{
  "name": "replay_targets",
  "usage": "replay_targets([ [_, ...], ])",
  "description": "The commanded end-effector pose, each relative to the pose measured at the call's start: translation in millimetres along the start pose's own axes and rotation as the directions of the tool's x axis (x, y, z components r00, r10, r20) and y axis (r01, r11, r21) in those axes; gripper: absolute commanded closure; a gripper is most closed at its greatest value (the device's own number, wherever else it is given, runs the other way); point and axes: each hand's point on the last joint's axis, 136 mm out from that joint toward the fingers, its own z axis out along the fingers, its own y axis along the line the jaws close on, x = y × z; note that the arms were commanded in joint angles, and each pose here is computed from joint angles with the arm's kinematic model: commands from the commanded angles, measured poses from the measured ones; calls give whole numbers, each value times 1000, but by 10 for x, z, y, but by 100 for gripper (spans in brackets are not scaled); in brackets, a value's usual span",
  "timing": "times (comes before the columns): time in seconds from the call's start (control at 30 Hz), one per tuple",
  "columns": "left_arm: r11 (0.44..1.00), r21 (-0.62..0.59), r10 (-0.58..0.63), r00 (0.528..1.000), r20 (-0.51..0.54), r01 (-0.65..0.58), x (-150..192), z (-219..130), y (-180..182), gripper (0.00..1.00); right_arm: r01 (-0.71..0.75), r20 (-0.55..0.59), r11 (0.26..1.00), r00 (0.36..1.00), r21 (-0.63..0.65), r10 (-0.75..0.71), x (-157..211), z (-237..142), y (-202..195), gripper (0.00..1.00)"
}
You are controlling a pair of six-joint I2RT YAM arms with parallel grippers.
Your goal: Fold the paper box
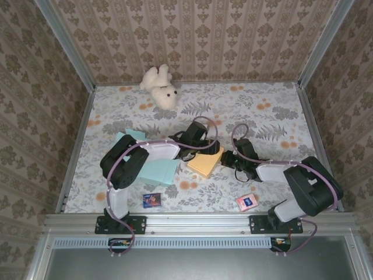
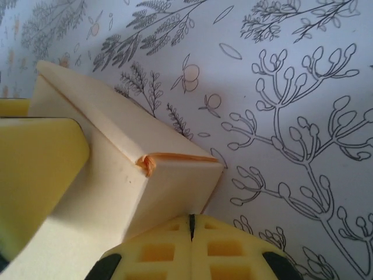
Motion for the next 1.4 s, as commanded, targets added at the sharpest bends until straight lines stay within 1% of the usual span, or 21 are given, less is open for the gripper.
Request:
replay_targets([
  [0.0, 993, 119, 8, 1000, -19, -6, -45, 0, -417, 15, -17, 48, 988, 999, -156, 25, -84, -33, 319, 99],
  [0.07, 993, 119, 7, 1000, -18, -4, -86, -12, -445, 16, -11, 70, 990, 997, -144, 21, -57, -88, 298, 98],
  [0.17, 999, 44, -3, 1000, 16, 2, -199, -118, -289, 16, -2, 126, 999, 992, -53, 8, -64, -255, 115, 93],
  [0.27, 996, -76, -44, 996, 76, 50, -302, -342, 12, 15, 51, 173, 997, 983, 59, -61, -130, -480, -43, 81],
  [0.33, 982, -160, -83, 990, 116, 102, -292, -527, 247, 14, 101, 216, 990, 969, 102, -121, -212, -657, -71, 65],
  [0.4, 965, -211, -122, 979, 162, 155, -250, -703, 400, 14, 139, 262, 983, 951, 116, -165, -302, -809, -42, 39],
  [0.43, 957, -218, -154, 971, 181, 192, -202, -797, 445, 14, 167, 278, 978, 940, 129, -197, -352, -876, -22, 31],
  [0.5, 939, -209, -231, 952, 203, 273, -76, -936, 496, 14, 204, 285, 965, 927, 164, -244, -443, -964, 9, 26],
  [0.57, 926, -180, -290, 930, 225, 333, 29, -1049, 484, 14, 220, 278, 960, 924, 174, -262, -520, -982, 50, 26],
  [0.67, 890, -175, -372, 893, 254, 421, 239, -1174, 463, 14, 272, 234, 956, 928, 112, -291, -584, -868, 224, 27],
  [0.83, 849, -146, -465, 849, 252, 508, 522, -1219, 375, 14, 361, 130, 931, 921, 60, -366, -632, -559, 417, 28],
  [1.0, 807, -104, -545, 801, 246, 581, 691, -1153, 367, 16, 387, 50, 922, 920, 35, -388, -617, -330, 431, 30],
  [1.13, 807, -73, -560, 799, 219, 586, 735, -1028, 294, 18, 397, -17, 918, 918, 15, -397, -522, -173, 381, 32],
  [1.37, 818, -48, -558, 810, 180, 574, 735, -863, 161, 22, 396, -70, 918, 916, -1, -395, -417, -43, 305, 32],
])
